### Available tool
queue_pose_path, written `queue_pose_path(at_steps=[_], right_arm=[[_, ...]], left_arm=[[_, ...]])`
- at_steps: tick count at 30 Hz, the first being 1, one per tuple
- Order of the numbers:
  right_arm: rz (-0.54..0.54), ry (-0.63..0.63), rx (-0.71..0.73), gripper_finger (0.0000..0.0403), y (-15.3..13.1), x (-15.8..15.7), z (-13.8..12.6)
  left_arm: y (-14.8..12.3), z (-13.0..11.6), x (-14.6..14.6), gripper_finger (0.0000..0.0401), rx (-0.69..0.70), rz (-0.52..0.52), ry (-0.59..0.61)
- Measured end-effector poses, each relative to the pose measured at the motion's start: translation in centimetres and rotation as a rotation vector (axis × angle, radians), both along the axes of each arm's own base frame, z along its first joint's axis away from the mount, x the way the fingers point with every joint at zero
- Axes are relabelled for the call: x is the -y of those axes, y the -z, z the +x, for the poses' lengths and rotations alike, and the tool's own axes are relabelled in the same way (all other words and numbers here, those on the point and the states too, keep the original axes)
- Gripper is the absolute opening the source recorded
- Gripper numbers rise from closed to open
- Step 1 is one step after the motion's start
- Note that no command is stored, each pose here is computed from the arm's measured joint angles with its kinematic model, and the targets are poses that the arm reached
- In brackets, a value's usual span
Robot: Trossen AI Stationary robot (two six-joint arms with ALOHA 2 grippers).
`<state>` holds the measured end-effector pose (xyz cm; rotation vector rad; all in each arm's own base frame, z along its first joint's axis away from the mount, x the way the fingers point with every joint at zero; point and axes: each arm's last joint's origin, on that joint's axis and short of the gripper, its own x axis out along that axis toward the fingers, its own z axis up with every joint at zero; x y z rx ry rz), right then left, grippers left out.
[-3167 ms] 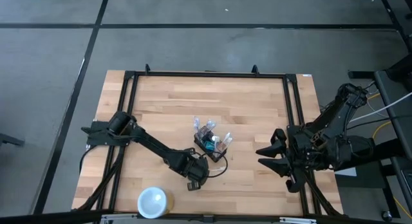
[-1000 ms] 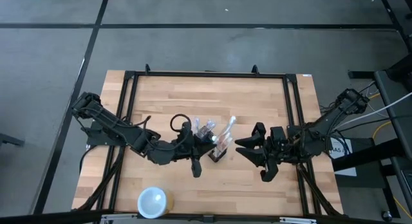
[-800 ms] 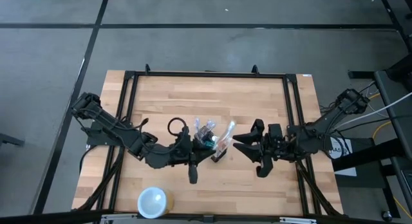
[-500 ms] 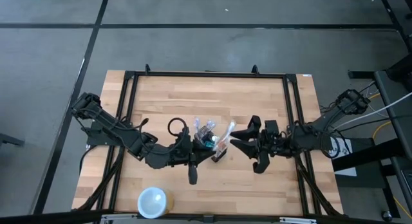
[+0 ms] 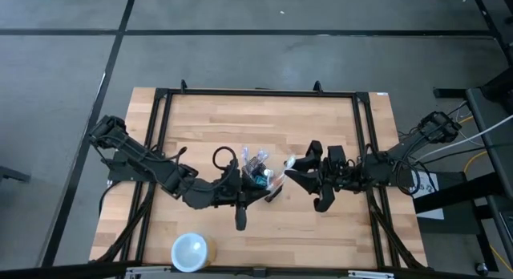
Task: Pick & Place toothbrushing station
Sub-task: Put the orange toothbrush into the wire organizer
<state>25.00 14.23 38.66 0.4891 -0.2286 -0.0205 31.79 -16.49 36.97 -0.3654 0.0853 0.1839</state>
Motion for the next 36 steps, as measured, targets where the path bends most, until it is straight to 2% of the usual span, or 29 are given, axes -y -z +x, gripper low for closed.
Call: queue_pose_path(at_steps=[7, 9, 13, 14, 19, 22, 26, 28, 32, 36], right_arm=[[0.0, 0.0, 0.0, 0.013, 0.0, 0.0, 0.0], [-0.009, 0.01, -0.002, 0.0108, 0.0, 0.0, 0.0], [-0.08, 0.032, -0.005, 0.0025, -0.5, -0.2, -0.2], [-0.103, 0.041, -0.006, 0.0016, -0.8, -0.3, -0.3], [-0.182, 0.086, -0.018, 0.0011, -2.2, -0.4, -0.2], [-0.202, 0.129, 0.005, 0.0011, -3.7, 0.0, -0.6], [-0.264, 0.144, -0.008, 0.0011, -5.1, 0.1, -0.7], [-0.278, 0.152, -0.08, 0.0011, -4.7, 0.1, -0.7], [-0.265, 0.131, -0.295, 0.0011, -0.8, -0.1, -0.2], [-0.216, 0.144, -0.335, 0.0011, 2.7, -0.3, 0.0]], left_arm=[[0.0, 0.3, -0.6, 0.0016, -0.003, 0.0, 0.008], [0.0, 0.4, -0.6, 0.0016, -0.003, 0.0, 0.007], [0.1, 0.4, -0.7, 0.0016, -0.007, 0.007, -0.009], [0.0, 0.4, -0.7, 0.0019, -0.005, 0.009, -0.011], [0.4, 0.2, -0.9, 0.0056, -0.038, -0.009, -0.074], [1.7, -0.4, -1.0, 0.0081, -0.147, -0.01, -0.122], [2.2, -2.6, -1.5, 0.0118, -0.256, 0.011, -0.222], [2.1, -4.1, -1.8, 0.0137, -0.291, 0.041, -0.277], [0.0, -8.1, -2.5, 0.017, -0.243, 0.057, -0.359], [-1.9, -11.3, -2.7, 0.0184, -0.175, 0.094, -0.377]])
